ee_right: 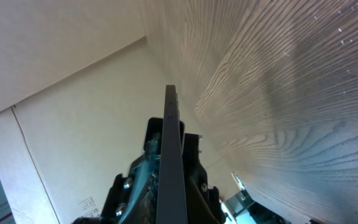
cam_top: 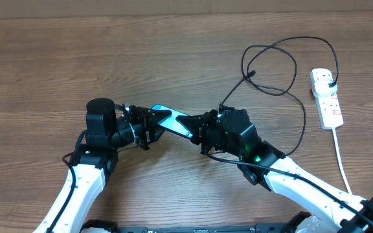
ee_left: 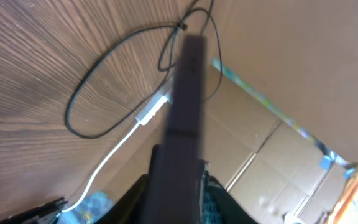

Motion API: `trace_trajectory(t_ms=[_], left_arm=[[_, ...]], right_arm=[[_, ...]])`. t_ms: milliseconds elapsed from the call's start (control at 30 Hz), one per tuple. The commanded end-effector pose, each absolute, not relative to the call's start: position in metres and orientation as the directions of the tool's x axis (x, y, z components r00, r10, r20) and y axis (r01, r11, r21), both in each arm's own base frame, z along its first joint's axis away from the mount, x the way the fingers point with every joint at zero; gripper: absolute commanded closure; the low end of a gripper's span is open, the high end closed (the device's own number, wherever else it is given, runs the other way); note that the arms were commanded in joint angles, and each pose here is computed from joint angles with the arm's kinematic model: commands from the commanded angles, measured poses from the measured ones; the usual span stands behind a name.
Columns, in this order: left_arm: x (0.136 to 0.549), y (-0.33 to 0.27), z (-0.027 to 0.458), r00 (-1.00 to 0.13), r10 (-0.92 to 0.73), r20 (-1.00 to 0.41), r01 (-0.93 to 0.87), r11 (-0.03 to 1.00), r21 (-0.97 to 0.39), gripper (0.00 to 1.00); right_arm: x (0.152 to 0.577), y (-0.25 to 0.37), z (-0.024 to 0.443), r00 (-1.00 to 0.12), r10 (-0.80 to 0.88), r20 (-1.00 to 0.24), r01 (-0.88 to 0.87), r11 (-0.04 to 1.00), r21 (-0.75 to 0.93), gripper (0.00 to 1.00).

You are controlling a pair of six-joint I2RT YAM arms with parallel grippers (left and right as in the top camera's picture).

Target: Plug charger to phone and switch on socket

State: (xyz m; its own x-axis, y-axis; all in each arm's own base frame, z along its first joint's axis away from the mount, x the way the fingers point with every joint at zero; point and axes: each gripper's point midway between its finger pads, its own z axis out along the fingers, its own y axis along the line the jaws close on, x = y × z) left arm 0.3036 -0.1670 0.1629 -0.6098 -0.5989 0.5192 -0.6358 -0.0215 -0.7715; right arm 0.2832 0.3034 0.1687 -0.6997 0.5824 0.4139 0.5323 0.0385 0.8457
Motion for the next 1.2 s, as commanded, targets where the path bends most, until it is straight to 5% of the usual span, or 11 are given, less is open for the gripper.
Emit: trace_trajectory(t_ms=[0, 100, 233, 300, 433, 533, 733, 900, 1167], left_arm=[[0.305, -0.164, 0.153, -0.587, -0.634, 0.503, -0.649, -0.003, -0.761, 0.85], [0.305, -0.164, 0.153, -0.587, -0.634, 0.503, -0.649, -0.004, -0.761, 0.95], [0.305, -0.164, 0.153, -0.588, -0.635, 0.501, -0.646, -0.004, -0.763, 0.96], [0.306, -0.163, 0.153, -0.585, -0.639, 0.499, -0.645, -0.005, -0.764, 0.96], [0.308, -0.161, 0.152, -0.575, -0.654, 0.491, -0.644, -0.007, -0.765, 0.96], [0.313, -0.155, 0.149, -0.554, -0.685, 0.474, -0.641, -0.012, -0.768, 0.96], [0.325, -0.133, 0.147, -0.498, -0.738, 0.456, -0.635, -0.048, -0.771, 0.96], [0.332, -0.106, 0.149, -0.476, -0.752, 0.455, -0.617, -0.083, -0.782, 0.96], [0.34, -0.113, 0.139, -0.569, -0.627, 0.532, -0.62, -0.097, -0.778, 0.96]], right_arm=[[0.281, 0.31, 0.181, -0.722, 0.549, 0.421, 0.519, 0.027, 0.855, 0.96], [0.281, 0.31, 0.18, -0.722, 0.549, 0.421, 0.519, 0.027, 0.854, 0.96], [0.281, 0.31, 0.18, -0.722, 0.549, 0.421, 0.519, 0.027, 0.854, 0.95], [0.281, 0.31, 0.18, -0.722, 0.549, 0.421, 0.519, 0.028, 0.854, 0.8], [0.282, 0.306, 0.171, -0.718, 0.575, 0.393, 0.517, 0.063, 0.854, 0.25], [0.288, 0.287, 0.142, -0.72, 0.66, 0.216, 0.46, 0.22, 0.86, 0.12], [0.297, 0.243, 0.103, -0.697, 0.706, -0.124, 0.382, 0.512, 0.769, 0.1], [0.308, 0.228, 0.106, -0.718, 0.582, -0.381, 0.208, 0.702, 0.681, 0.16], [0.336, 0.207, 0.149, -0.699, 0.52, -0.491, 0.173, 0.789, 0.589, 0.16]])
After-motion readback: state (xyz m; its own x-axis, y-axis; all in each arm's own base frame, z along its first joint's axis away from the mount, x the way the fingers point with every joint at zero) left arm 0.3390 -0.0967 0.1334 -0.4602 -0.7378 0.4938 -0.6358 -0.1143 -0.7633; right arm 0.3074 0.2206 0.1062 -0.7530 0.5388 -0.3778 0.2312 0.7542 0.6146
